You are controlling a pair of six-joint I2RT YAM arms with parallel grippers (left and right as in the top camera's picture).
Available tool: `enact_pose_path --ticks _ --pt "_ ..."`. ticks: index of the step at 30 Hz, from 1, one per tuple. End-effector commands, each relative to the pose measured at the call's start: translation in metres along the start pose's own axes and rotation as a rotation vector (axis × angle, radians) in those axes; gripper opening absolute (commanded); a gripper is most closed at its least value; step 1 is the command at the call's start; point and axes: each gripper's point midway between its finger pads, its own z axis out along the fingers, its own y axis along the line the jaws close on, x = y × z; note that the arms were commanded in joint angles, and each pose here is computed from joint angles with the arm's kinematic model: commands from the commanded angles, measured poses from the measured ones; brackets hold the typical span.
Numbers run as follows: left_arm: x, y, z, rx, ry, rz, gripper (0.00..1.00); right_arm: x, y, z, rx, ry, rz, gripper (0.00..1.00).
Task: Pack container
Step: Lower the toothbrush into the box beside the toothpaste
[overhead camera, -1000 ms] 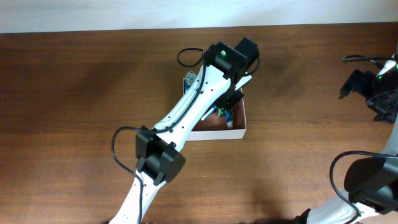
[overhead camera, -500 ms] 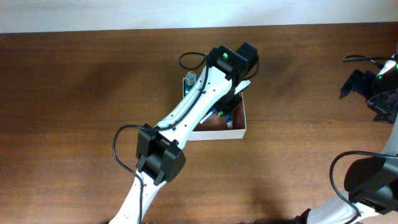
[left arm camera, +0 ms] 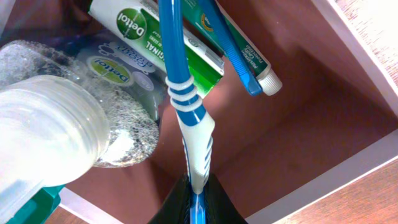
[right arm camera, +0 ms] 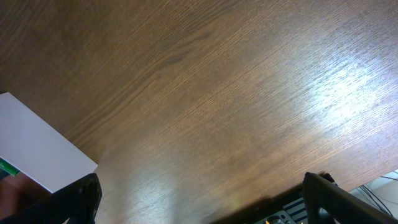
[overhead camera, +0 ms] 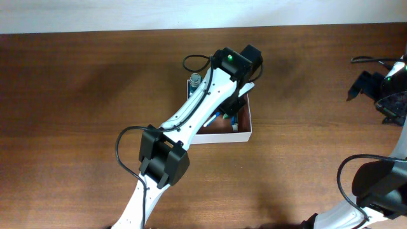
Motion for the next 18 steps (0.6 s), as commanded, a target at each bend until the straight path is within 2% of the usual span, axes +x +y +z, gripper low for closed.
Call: enact_pose_path --ticks 1,5,9,18 --pt "0.003 0.0058 0.0113 -0.005 0.03 -0.023 0.08 0.0014 -0.0014 -0.0035 0.003 -0.011 -0.007 0.99" --pt "0.0035 0.0078 0.0115 -0.003 0.031 -0.046 0.09 0.0014 -0.0015 -0.0035 0.003 -0.011 -0.007 0.99" --pt "0.0036 0.0079 0.0115 -0.001 0.032 -0.048 0.15 0.0014 -0.0015 -0.0035 0.003 -0.011 -0.007 0.99" --pt "0.0036 0.0079 0.0115 -0.001 0.032 -0.048 0.17 0.0014 -0.0015 -0.0035 0.003 -0.011 -0.007 0.99"
